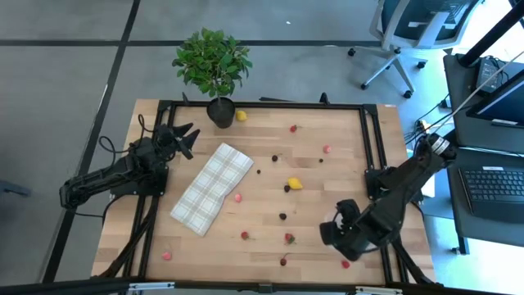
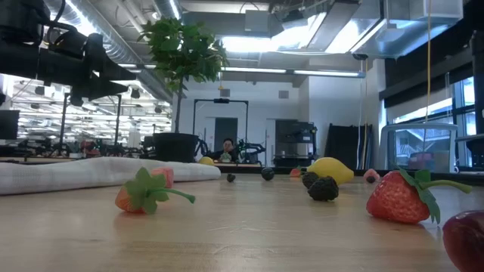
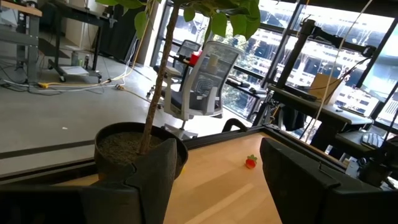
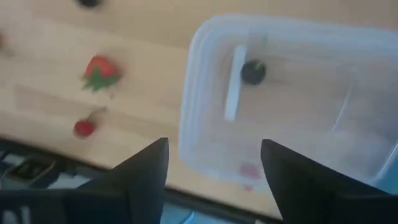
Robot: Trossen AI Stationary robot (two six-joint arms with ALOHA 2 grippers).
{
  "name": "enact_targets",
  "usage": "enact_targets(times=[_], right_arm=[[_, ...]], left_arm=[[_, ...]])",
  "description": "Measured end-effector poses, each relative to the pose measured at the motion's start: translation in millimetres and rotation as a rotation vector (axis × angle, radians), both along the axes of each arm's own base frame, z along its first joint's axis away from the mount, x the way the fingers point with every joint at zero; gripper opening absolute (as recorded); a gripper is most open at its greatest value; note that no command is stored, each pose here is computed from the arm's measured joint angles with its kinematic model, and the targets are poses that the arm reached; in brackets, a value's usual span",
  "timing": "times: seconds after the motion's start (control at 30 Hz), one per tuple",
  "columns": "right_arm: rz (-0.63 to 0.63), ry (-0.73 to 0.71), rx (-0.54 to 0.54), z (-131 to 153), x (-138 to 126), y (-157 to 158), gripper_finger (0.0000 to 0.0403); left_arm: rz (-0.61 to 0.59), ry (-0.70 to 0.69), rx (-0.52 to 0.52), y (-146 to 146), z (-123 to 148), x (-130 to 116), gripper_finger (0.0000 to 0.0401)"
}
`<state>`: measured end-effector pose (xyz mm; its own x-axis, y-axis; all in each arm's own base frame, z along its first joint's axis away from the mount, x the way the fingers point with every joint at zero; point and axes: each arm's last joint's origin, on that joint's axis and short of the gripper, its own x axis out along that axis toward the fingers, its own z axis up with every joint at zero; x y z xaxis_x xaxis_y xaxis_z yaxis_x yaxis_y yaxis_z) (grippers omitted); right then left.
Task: Pick and placing Produce into tupperware
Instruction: Put the red raspberry into the transparent bin
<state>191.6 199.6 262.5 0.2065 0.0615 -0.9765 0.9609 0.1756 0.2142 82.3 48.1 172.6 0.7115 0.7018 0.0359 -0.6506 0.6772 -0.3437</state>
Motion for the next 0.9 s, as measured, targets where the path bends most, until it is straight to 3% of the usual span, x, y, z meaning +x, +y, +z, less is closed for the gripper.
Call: enact_targets(times=[0.23, 0.4, 0.63, 0.9], right_arm=[[0.095, -0.085, 0.127, 29.9, -7.5, 32.6, 0.0256], [0.144, -0.049, 0.179, 36.5, -16.4, 59.6, 0.0247], [0.157, 0.066, 0.044, -12.6, -26.4, 96.0, 0.0227], [0.187, 0.167, -0.122, -68.3, -19.8, 112.6, 0.0222]], left_arm=[[0.001, 0.0, 0.0, 0.0, 0.0, 0.0, 0.0225], [0.009, 0.032, 0.033, 0.2, 0.0, -0.1, 0.0225], [0.012, 0.039, 0.04, 0.2, 0.0, -0.2, 0.0225], [0.012, 0.036, 0.037, 0.2, 0.1, -0.2, 0.0225]])
